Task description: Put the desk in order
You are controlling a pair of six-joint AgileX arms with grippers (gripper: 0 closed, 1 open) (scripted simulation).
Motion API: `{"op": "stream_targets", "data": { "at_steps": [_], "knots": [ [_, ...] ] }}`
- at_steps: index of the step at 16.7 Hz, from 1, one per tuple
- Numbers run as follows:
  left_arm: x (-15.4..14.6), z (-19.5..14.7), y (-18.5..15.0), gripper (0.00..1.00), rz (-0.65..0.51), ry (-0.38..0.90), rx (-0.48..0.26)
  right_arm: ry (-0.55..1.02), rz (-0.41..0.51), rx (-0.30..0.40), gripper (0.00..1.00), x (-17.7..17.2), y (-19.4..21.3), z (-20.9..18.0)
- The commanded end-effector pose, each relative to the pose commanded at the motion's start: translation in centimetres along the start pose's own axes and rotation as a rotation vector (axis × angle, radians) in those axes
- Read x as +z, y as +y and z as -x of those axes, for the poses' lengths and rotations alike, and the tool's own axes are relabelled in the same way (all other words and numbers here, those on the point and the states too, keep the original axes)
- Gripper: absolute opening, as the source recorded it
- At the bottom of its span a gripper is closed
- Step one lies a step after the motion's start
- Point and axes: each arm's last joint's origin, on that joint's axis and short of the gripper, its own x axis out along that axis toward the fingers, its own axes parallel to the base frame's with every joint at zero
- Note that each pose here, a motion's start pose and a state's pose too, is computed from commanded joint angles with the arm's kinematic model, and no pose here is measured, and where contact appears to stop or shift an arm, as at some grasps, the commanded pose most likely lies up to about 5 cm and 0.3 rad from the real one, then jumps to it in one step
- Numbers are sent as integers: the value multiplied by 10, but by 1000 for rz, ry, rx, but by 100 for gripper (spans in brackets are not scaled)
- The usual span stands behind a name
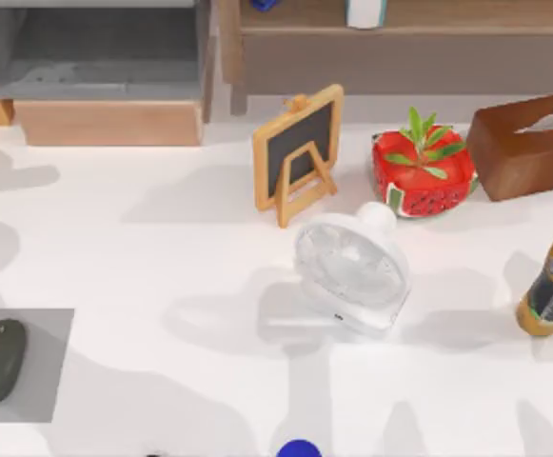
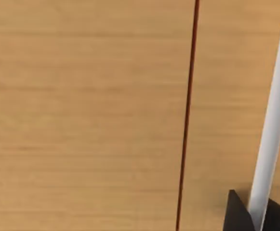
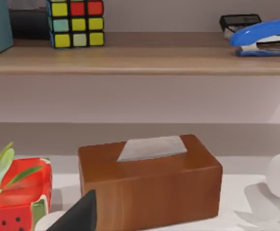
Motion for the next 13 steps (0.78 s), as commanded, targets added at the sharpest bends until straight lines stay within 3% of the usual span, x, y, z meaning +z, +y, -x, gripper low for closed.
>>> {"op": "stream_targets", "data": {
  "at_steps": [11,13],
  "knots": [
    [0,0,0,98,0,0,0,0,0,0,100,0,0,0],
    [0,0,0,100,0,0,0,0,0,0,100,0,0,0]
  ]
}}
